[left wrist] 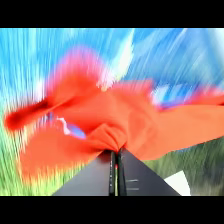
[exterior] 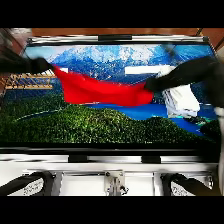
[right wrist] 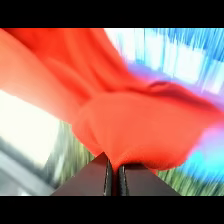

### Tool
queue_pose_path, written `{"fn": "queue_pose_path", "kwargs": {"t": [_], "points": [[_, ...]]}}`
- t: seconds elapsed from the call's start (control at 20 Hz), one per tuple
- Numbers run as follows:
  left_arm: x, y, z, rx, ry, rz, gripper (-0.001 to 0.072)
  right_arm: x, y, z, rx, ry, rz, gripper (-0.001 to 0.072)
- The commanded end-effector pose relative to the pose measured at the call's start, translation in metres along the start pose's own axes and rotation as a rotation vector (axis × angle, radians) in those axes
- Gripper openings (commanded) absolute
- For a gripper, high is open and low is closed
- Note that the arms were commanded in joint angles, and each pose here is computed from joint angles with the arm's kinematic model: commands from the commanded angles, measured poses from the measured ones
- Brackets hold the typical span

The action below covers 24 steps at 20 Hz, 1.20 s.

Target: Fold the shirts.

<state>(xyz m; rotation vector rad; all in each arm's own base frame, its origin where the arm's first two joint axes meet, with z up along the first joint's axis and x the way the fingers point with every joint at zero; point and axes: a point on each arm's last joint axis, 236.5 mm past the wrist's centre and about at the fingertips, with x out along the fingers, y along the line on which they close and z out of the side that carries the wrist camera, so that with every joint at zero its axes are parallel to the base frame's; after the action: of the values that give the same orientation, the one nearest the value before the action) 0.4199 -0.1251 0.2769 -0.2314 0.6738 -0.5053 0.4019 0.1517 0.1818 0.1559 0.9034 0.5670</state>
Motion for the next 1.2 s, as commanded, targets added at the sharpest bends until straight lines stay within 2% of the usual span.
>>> {"fn": "queue_pose_path", "kwargs": {"t": [0.0,0.1,0.2,0.4,0.55,0.7,0.95,1.15], "points": [[-0.145,-0.087,0.098,0.186,-0.433,-0.021,0.0032,-0.172,0.066,0.093,-0.212,-0.550,-0.079,0.0069],[-0.223,-0.128,0.123,0.209,-0.657,-0.049,0.0031,-0.257,0.104,0.108,-0.263,-0.813,-0.090,0.0069],[-0.280,-0.155,0.127,0.224,-0.815,-0.073,0.0032,-0.308,0.129,0.099,-0.288,-0.944,-0.084,0.0069],[-0.336,-0.184,0.109,0.274,-0.923,-0.086,0.0031,-0.341,0.154,0.069,-0.280,-0.981,-0.048,0.0069],[-0.347,-0.171,0.100,0.308,-0.922,0.029,0.0031,-0.337,0.156,0.057,-0.248,-0.934,-0.031,0.0069],[-0.304,-0.129,0.074,0.293,-0.704,0.163,0.0031,-0.283,0.131,0.037,-0.145,-0.693,-0.038,0.0068],[-0.170,-0.036,-0.005,0.139,-0.230,0.248,0.0032,-0.131,0.054,-0.031,0.072,-0.065,-0.056,0.0069],[-0.058,0.036,-0.076,-0.011,-0.006,0.263,0.0032,-0.003,-0.017,-0.066,0.297,0.108,-0.062,0.0069]]}}
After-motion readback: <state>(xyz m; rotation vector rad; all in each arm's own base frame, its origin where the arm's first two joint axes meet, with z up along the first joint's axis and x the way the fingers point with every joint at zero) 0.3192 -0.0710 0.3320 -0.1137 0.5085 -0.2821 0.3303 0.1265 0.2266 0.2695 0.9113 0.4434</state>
